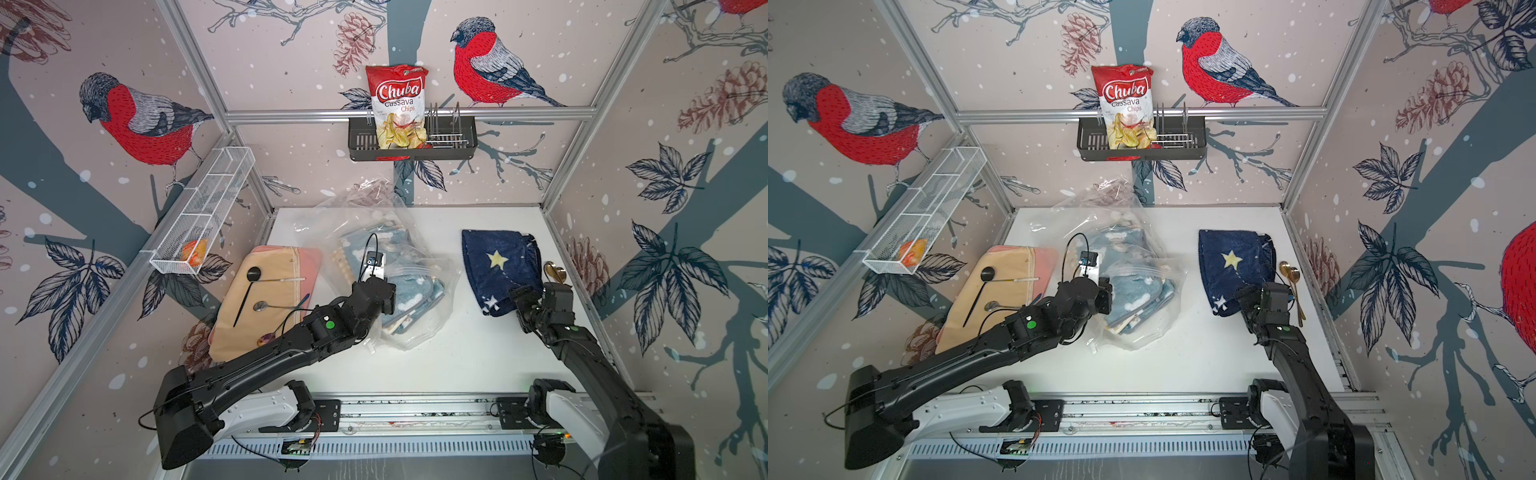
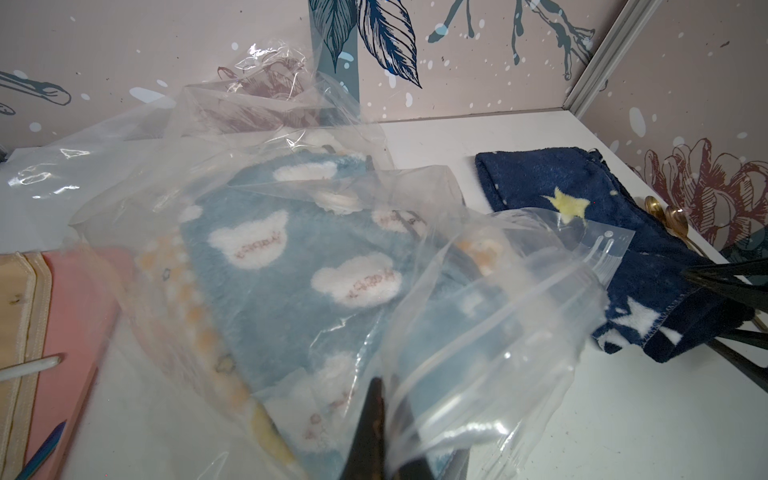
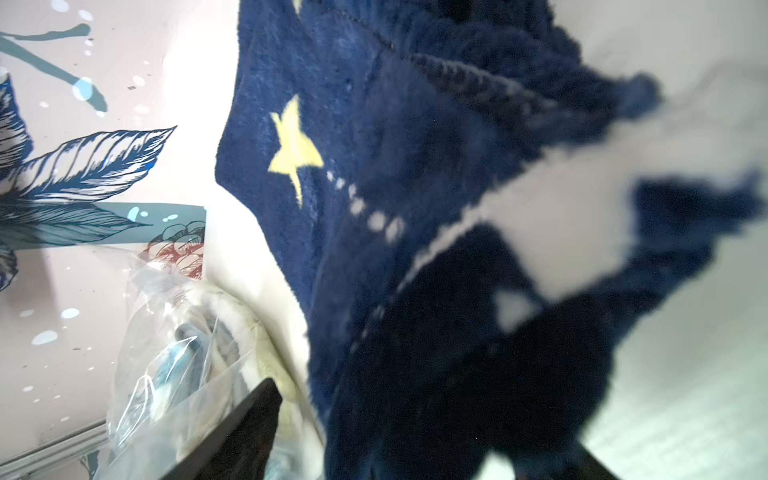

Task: Take the blanket out of the vacuum bag
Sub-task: Place the blanket at the center of the board.

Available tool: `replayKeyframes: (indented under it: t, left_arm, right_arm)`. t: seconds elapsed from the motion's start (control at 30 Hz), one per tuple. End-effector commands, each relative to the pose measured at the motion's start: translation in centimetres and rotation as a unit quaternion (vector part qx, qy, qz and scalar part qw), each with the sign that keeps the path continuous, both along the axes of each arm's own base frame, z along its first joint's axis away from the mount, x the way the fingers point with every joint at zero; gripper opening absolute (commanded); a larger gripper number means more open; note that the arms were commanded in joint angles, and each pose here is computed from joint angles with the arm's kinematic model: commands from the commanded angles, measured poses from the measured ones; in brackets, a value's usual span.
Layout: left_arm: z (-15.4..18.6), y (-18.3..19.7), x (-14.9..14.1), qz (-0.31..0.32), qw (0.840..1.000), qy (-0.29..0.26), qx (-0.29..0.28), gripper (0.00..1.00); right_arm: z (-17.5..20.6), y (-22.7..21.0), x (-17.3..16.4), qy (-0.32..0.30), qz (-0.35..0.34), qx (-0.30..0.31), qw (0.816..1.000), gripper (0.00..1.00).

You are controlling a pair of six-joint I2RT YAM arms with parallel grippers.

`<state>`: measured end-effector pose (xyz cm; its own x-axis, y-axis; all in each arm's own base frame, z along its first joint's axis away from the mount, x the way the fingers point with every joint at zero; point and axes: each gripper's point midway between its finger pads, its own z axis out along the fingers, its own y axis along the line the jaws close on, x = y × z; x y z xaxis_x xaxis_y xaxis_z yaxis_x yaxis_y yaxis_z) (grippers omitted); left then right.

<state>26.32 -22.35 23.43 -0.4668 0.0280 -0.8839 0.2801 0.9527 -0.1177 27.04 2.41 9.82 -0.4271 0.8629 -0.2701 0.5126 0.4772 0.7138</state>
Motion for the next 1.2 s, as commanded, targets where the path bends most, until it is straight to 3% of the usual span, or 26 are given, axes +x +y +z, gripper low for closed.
replayKeyframes:
  t: [0.0,0.1,0.23,0.27,0.33,0.4,0.5,0.67,0.87,1.07,1.17]
  left_arm:
    - [0.5,0.2,0.1,0.002,1.0,-0.011,-0.008,0.0]
    - [0.5,0.8,-0.1,0.009,1.0,-0.014,-0.008,0.0]
    - [0.5,1.5,-0.3,0.014,1.0,-0.015,-0.006,0.0]
    - [0.4,1.6,-0.3,0.015,1.0,-0.013,-0.005,0.0]
    - [0.2,1.7,-0.2,0.015,1.0,-0.01,-0.006,0.0]
    - [0.2,1.7,-0.2,0.015,1.0,-0.006,-0.007,0.0]
    - [0.1,1.7,-0.4,0.016,1.0,-0.003,-0.014,0.0]
    - [0.3,2.0,-0.7,0.013,1.0,-0.005,-0.015,0.0]
    - [0.3,1.9,-0.7,0.009,1.0,-0.001,-0.016,0.0]
    - [0.0,1.6,-0.8,0.007,1.0,0.004,-0.028,0.0]
    - [0.0,1.4,-0.8,0.008,0.999,0.006,-0.034,0.0]
  right_arm:
    - [0.1,0.8,-3.3,0.033,0.036,-0.012,0.999,0.84]
    - [2.4,1.6,-4.7,0.017,0.064,-0.023,0.998,0.78]
    - [7.8,3.6,-4.4,-0.031,0.113,-0.074,0.99,0.19]
    - [9.1,4.2,-3.9,-0.039,0.125,-0.101,0.986,0.1]
    - [10.4,5.4,-2.5,-0.029,0.155,-0.169,0.973,0.04]
    - [9.8,7.2,-0.8,0.004,0.207,-0.225,0.952,0.07]
    - [8.0,6.6,1.7,0.055,0.201,-0.293,0.933,0.35]
    - [5.0,6.5,3.7,0.054,0.207,-0.334,0.918,0.65]
    - [-2.0,6.9,2.6,0.156,0.259,-0.38,0.874,0.7]
    - [-5.8,7.2,2.0,0.197,0.283,-0.43,0.834,0.7]
    - [-6.8,6.8,1.9,0.21,0.282,-0.444,0.824,0.7]
